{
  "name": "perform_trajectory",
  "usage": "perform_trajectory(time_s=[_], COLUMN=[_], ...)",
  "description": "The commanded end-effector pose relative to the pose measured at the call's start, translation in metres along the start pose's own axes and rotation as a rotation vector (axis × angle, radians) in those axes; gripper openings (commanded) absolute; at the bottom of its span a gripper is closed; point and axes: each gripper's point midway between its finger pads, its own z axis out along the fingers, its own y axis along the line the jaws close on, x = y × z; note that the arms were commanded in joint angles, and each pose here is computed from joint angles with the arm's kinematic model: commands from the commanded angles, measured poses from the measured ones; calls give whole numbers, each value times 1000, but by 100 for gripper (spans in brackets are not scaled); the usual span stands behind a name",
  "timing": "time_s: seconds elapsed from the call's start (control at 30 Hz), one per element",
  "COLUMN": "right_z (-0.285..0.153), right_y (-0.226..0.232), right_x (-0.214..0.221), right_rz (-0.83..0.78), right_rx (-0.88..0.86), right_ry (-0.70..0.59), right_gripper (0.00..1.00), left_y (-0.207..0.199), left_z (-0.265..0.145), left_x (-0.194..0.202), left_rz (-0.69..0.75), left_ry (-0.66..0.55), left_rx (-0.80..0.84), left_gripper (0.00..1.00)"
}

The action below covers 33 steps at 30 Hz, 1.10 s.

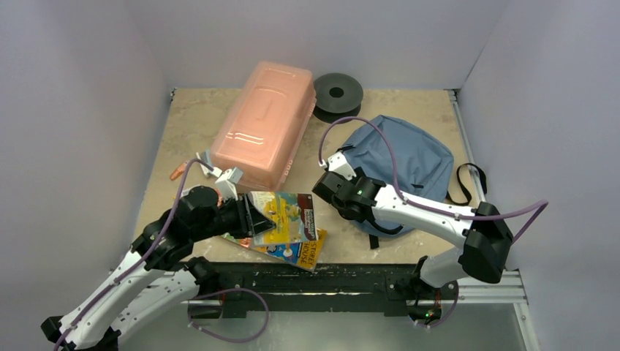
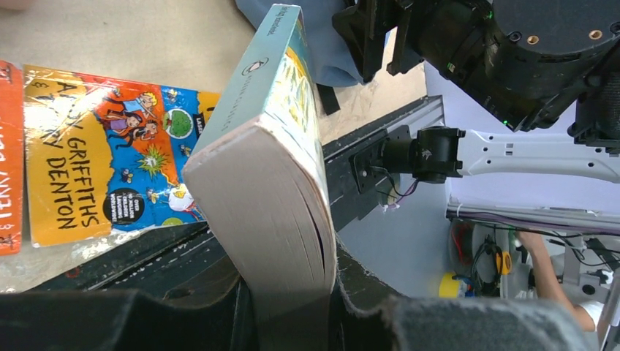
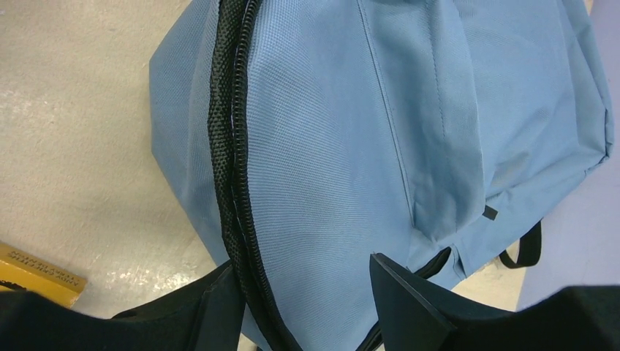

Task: Pack the student bag
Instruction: Place the book in the student bag.

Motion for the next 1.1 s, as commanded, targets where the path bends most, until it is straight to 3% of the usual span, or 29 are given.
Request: perform_trajectory(time_s=[0.0, 0.27, 0.37, 0.47, 0.53, 0.63, 0.67, 0.8, 0.9, 0.97, 1.0, 1.07], right_z=[-9, -5, -1, 3, 7, 10, 8, -8, -21, -27, -27, -25], right_y=[-6, -16, -17, -16, -16, -19, -21, -27, -25, -28, -30, -35], right_x=[-13, -7, -6, -4, -2, -1, -3, -18, -30, -34, -35, -37], right_rz=[36, 20, 8, -2, -8, -9, -10, 15, 19, -2, -3, 24], right_rx=[-8, 79, 100, 123, 140, 182, 192, 173, 94, 69, 69, 69], right_ry=[-32, -8, -5, 3, 6, 6, 8, 9, 0, -13, -25, -34], right_gripper=[64, 26, 32, 47, 45, 3, 0, 0, 14, 9, 0, 0], left_y=[-43, -44, -44, -46, -47, -51, -54, -64, -74, -77, -75, -74], left_z=[-2, 1, 3, 4, 5, 8, 9, 20, 29, 36, 40, 51], left_x=[-19, -15, -14, -13, -13, -13, -13, -13, -20, -26, -29, -33], left_rz=[6, -4, -14, -20, -23, -38, -46, -106, -122, -129, -139, -167], left_ry=[-62, -44, -34, -28, -27, -22, -22, 1, 5, -3, -9, -21], left_rx=[187, 199, 207, 219, 226, 249, 265, 326, 355, 350, 338, 334], left_gripper=[0, 0, 0, 0, 0, 0, 0, 0, 0, 0, 0, 0])
